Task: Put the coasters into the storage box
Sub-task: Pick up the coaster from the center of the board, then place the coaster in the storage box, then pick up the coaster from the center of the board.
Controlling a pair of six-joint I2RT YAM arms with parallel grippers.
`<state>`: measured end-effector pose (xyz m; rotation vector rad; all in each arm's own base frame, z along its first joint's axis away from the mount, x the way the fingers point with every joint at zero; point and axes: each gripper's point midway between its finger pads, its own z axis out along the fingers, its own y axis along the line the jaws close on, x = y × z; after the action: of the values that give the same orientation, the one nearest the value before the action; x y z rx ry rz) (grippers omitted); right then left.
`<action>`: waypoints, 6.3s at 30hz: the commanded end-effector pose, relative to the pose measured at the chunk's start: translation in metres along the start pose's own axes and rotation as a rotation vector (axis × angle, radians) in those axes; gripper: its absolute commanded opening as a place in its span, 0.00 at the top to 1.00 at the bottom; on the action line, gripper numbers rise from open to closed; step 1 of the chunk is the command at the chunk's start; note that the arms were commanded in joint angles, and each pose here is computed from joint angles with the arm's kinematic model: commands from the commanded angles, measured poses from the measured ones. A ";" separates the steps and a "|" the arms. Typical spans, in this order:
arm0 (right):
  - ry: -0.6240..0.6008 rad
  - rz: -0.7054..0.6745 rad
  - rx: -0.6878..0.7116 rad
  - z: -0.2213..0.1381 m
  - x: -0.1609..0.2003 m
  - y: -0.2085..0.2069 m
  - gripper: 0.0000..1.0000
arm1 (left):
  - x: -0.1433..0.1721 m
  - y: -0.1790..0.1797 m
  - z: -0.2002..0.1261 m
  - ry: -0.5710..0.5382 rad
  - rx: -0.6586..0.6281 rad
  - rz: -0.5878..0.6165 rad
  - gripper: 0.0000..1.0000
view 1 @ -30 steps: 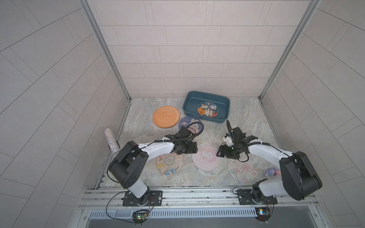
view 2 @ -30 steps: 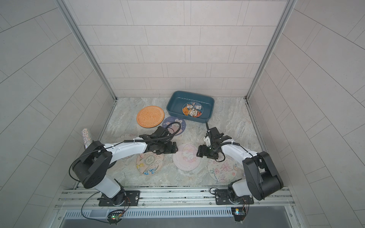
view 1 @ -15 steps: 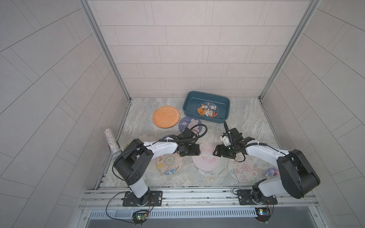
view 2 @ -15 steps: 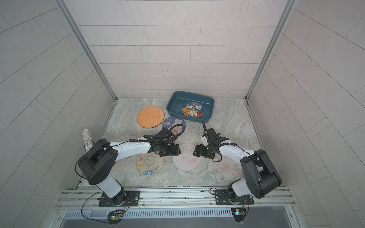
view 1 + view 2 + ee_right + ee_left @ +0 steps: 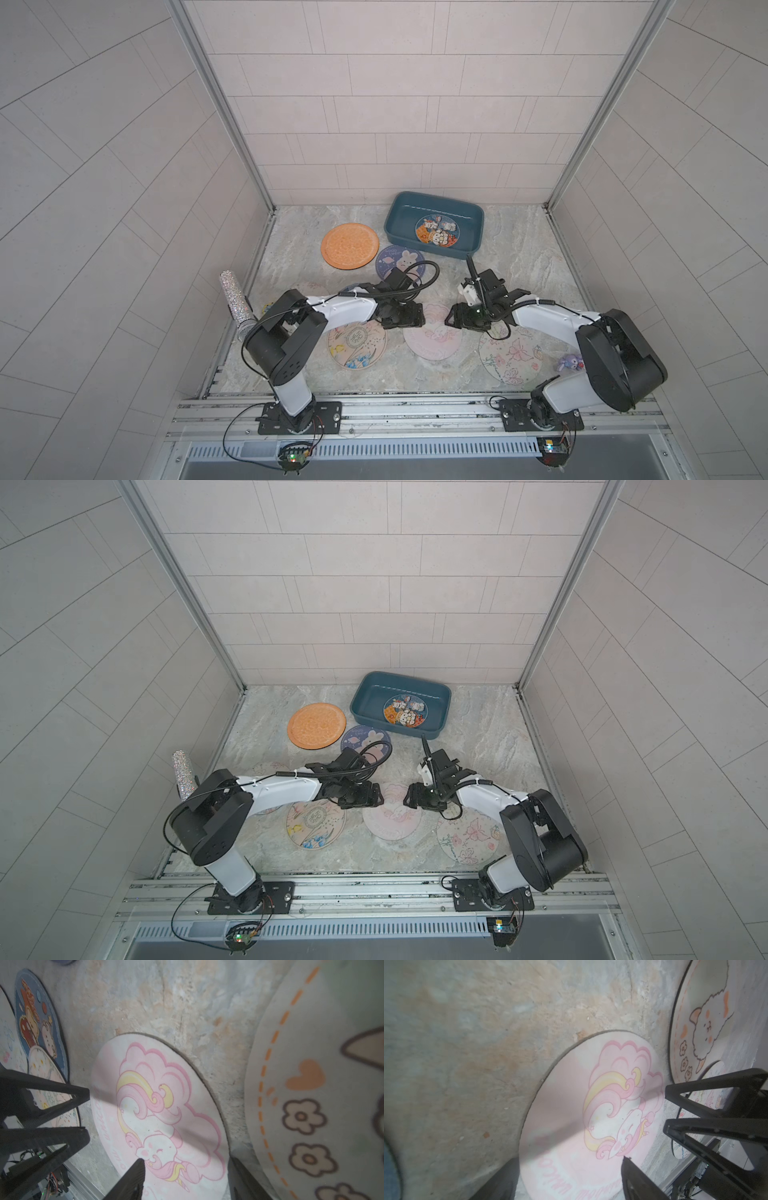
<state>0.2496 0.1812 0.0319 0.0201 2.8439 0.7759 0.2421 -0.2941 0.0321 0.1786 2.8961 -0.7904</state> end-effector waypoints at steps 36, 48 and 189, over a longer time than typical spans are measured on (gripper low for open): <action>-0.012 0.025 -0.010 -0.010 0.000 0.000 0.30 | -0.022 -0.006 -0.047 -0.042 -0.064 0.021 1.00; -0.047 0.014 -0.055 -0.020 -0.006 0.010 0.23 | -0.120 -0.045 -0.119 -0.225 0.039 0.109 1.00; -0.131 -0.085 0.100 0.085 -0.160 0.051 0.34 | -0.189 0.147 0.008 -0.090 -0.170 -0.074 0.47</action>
<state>0.4340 0.2602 0.0404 -0.0443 2.6551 0.6269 0.4810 -0.1925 0.0283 0.0268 2.7149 -0.5719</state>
